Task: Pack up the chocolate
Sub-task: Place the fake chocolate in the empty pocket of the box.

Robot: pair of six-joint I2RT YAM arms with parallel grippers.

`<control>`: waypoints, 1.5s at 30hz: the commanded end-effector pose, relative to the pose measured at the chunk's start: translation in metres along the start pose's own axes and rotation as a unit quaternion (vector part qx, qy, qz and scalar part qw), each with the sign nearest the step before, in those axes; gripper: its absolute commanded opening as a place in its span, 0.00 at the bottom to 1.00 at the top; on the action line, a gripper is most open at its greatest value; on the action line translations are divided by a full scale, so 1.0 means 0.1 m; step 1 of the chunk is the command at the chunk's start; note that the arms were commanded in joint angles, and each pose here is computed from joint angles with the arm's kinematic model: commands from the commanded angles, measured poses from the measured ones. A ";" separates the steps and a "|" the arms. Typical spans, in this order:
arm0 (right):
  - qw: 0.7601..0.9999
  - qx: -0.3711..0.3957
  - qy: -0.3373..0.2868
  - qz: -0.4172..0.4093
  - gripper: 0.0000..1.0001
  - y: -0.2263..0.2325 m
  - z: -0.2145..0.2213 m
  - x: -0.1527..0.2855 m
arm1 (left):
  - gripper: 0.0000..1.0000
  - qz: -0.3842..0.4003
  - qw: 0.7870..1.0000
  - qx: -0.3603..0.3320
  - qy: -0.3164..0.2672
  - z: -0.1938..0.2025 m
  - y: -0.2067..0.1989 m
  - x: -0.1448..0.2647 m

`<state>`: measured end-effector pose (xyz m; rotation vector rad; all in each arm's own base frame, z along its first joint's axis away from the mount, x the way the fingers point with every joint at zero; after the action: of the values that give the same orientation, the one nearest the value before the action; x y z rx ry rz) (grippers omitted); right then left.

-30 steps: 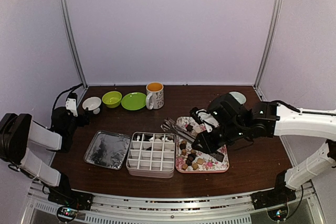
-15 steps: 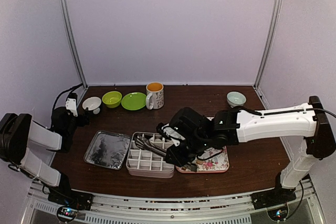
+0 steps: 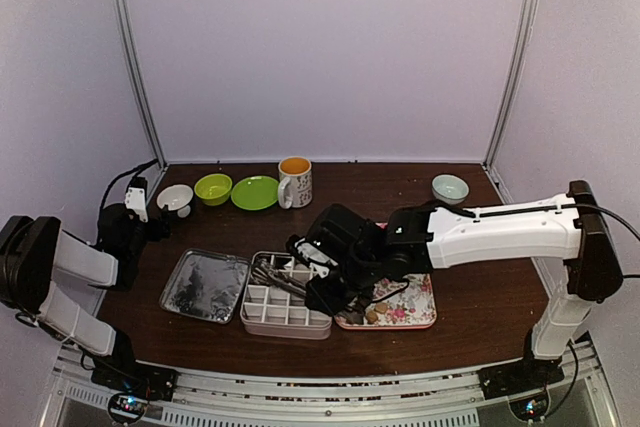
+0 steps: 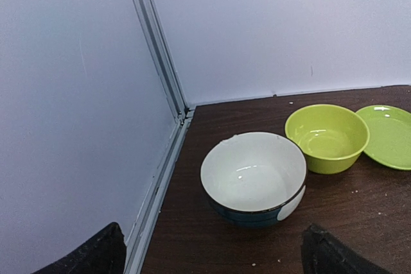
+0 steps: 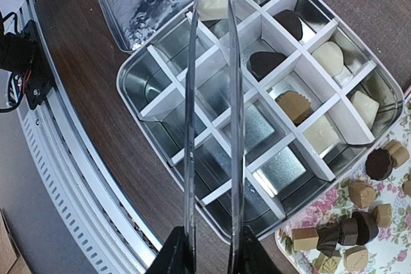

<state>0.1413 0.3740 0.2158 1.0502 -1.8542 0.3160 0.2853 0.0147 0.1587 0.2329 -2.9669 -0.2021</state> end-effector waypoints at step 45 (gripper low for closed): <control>0.981 -0.067 -0.127 0.134 0.29 -0.32 0.23 0.96 | 0.98 -0.008 0.999 0.009 -0.036 -0.14 0.03 -0.04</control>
<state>0.1381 0.3099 0.2720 0.8535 -2.1495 0.2789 0.2853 0.0147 0.1587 0.2329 -2.9673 -0.2020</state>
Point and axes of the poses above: each gripper's point midway between its finger pads, its own x axis back along the fingers, its own y axis along the line the jaws close on, z = x × y, the point moved 10 cm from there along x, back along the fingers, and after that the axes turned 3 degrees about x, right-handed, at the moved point
